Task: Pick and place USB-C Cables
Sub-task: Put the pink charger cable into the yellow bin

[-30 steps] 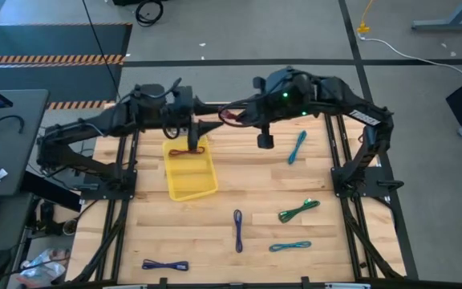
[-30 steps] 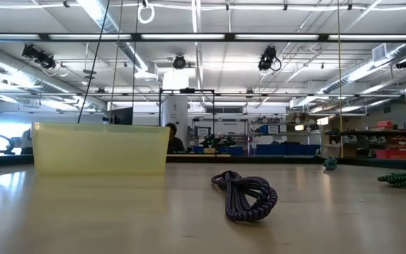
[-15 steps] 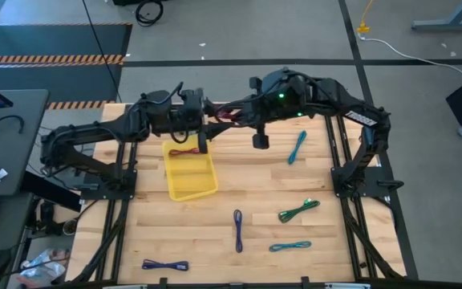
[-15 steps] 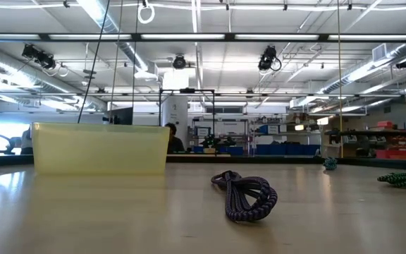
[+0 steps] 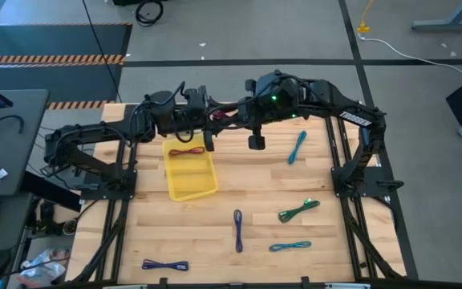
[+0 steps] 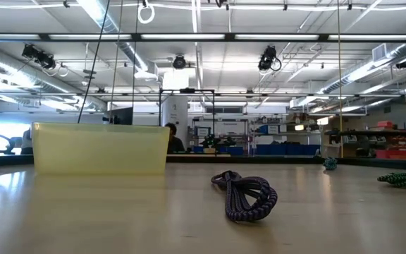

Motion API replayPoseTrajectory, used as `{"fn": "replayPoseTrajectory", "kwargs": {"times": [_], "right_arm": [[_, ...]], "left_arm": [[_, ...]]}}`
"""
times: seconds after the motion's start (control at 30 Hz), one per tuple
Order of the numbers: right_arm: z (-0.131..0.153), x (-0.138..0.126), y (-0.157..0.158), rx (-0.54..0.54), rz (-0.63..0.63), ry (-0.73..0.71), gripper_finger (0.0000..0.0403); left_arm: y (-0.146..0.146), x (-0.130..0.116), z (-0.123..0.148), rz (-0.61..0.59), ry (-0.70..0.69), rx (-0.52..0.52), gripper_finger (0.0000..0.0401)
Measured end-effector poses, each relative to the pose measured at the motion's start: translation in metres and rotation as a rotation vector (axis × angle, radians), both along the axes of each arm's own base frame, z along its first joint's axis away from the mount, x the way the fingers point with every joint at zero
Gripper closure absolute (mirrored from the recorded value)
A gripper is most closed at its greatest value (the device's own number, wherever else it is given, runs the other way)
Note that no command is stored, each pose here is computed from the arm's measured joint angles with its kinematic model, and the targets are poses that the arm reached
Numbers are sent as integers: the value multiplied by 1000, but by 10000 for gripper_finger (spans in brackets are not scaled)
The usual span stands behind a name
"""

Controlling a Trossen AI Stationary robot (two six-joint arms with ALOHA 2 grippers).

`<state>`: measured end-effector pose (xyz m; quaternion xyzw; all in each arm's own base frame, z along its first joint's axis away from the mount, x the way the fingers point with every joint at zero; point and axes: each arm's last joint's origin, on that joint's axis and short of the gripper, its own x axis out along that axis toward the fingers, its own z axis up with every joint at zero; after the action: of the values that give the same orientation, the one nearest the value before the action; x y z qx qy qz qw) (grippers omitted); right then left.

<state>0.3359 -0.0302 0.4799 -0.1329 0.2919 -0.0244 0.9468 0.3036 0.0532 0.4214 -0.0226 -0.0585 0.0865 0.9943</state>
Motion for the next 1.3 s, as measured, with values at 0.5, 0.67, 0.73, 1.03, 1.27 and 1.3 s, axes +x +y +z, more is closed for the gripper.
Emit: {"fn": "replayPoseTrajectory", "kwargs": {"times": [0.5, 0.67, 0.73, 1.03, 1.27, 1.3], "right_arm": [[1, -5, 3, -13, -14, 31, 243], [15, -22, 11, 0, -4, 30, 176], [25, -34, 14, 19, -25, -3, 165], [59, -112, 14, 82, -181, -103, 174], [74, -146, 15, 88, -179, -184, 185], [75, -149, 15, 89, -179, -191, 185]], "left_arm": [[0, 0, -1, 33, 27, 59, 381], [3, -2, -5, 67, 79, 49, 382], [5, -5, -9, 93, 131, 40, 382], [1, -40, -54, 279, 672, -246, 382], [-4, -64, -89, 408, 1086, -434, 382], [-4, -64, -93, 412, 1124, -433, 382]]}}
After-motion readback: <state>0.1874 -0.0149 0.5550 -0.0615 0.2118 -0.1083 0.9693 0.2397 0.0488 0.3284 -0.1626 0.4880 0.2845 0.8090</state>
